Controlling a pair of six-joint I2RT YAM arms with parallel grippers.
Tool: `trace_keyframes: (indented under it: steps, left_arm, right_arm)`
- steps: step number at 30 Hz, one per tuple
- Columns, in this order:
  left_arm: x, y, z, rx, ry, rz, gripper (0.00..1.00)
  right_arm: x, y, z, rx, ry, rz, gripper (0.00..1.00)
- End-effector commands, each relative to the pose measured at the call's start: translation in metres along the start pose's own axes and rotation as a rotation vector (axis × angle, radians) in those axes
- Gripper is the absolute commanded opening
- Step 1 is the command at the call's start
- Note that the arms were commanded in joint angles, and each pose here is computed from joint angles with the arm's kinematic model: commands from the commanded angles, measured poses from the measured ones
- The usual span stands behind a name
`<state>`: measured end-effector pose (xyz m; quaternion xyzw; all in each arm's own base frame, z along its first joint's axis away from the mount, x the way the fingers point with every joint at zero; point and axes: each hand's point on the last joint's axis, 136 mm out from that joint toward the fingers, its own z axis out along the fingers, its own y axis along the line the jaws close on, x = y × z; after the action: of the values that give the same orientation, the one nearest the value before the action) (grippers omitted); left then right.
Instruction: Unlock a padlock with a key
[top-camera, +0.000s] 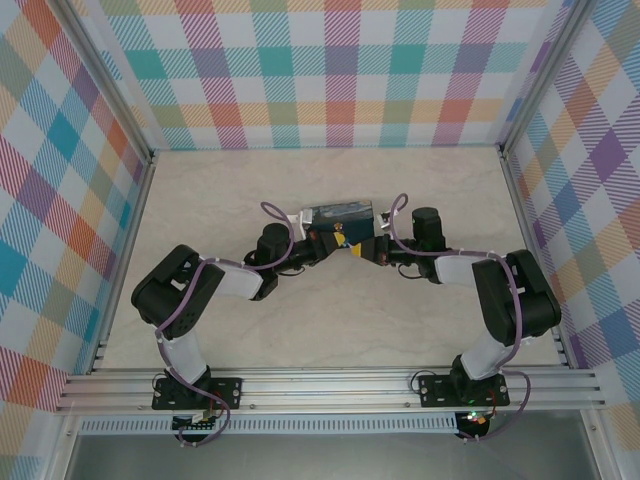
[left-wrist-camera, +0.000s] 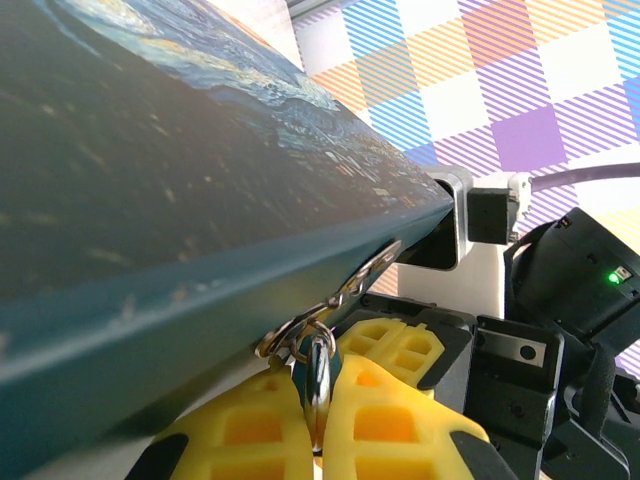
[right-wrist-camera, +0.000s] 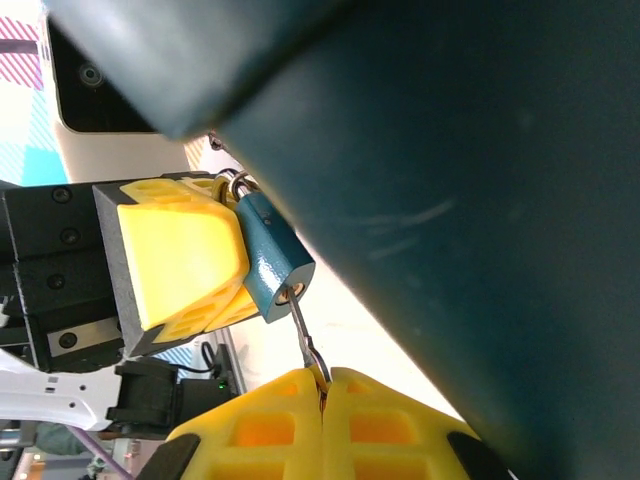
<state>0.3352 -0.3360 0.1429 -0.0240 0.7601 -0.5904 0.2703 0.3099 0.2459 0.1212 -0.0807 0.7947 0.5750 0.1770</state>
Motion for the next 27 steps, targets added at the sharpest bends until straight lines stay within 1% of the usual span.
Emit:
trace_keyframes:
  steps: [1,13,20,27]
  left_arm:
    - [0.051,-0.044,-0.002,0.185,0.232,0.093,0.00]
    - [0.056,-0.041,-0.003,0.189,0.246,0.117,0.00]
    - [0.060,-0.040,-0.006,0.189,0.264,0.130,0.00]
    - [0.063,-0.035,-0.006,0.176,0.273,0.127,0.00]
  right_arm:
    - [-0.043,0.026,-0.002,-0.049,-0.101,-0.103,0.04]
    - [-0.053,0.029,-0.004,-0.073,-0.120,-0.089,0.04]
    - [-0.066,0.030,-0.006,-0.095,-0.131,-0.090,0.04]
    - [-0.067,0.034,-0.006,-0.103,-0.123,-0.127,0.04]
